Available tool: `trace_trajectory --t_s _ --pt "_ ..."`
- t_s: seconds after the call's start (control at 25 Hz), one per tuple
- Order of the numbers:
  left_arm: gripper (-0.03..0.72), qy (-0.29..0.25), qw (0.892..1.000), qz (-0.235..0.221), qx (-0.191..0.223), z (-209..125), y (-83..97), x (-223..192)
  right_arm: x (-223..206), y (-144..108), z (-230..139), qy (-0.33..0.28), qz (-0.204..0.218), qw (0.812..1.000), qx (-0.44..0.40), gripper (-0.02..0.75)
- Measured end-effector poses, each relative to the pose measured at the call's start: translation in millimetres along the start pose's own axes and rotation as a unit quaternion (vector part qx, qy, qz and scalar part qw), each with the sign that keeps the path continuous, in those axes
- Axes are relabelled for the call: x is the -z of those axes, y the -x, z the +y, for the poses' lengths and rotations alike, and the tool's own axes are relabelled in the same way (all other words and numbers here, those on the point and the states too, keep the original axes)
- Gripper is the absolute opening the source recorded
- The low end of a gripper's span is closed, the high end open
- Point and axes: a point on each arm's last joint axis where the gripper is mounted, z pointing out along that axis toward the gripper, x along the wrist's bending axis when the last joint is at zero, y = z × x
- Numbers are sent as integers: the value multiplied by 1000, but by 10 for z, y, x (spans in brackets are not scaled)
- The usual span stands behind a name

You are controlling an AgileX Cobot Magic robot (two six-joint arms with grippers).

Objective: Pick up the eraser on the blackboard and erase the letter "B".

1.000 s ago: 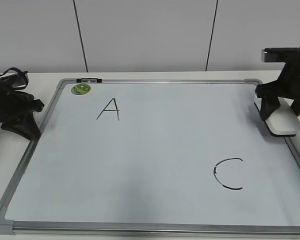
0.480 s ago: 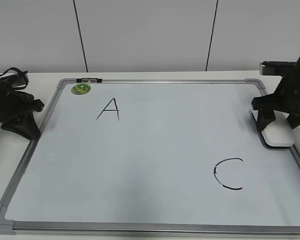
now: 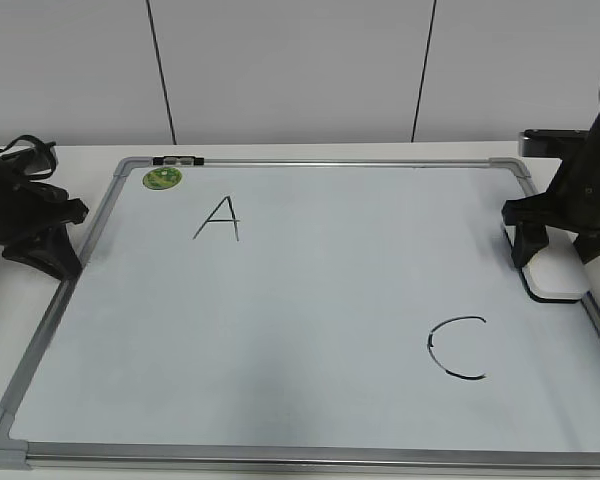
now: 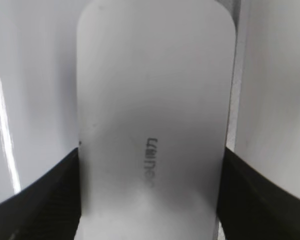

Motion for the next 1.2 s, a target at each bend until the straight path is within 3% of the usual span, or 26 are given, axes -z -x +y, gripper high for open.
trace_trajectory --t_s 0.32,0.6,0.72,0.96,1.2 --pt "42 0 1000 0 0 0 0 0 91 15 24 -4 -9 1000 6 578" --pt "69 0 1000 2 -4 21 1 17 851 32 95 60 -27 998 16 579" --pt "140 -1 1000 3 -10 65 1 32 1060 27 47 70 -27 997 15 579" --pt "397 10 999 -2 -32 241 83 277 1400 -22 -81 83 -5 996 24 579" --pt "445 30 998 -4 -49 268 282 860 1731 -46 -268 83 4 996 32 579"
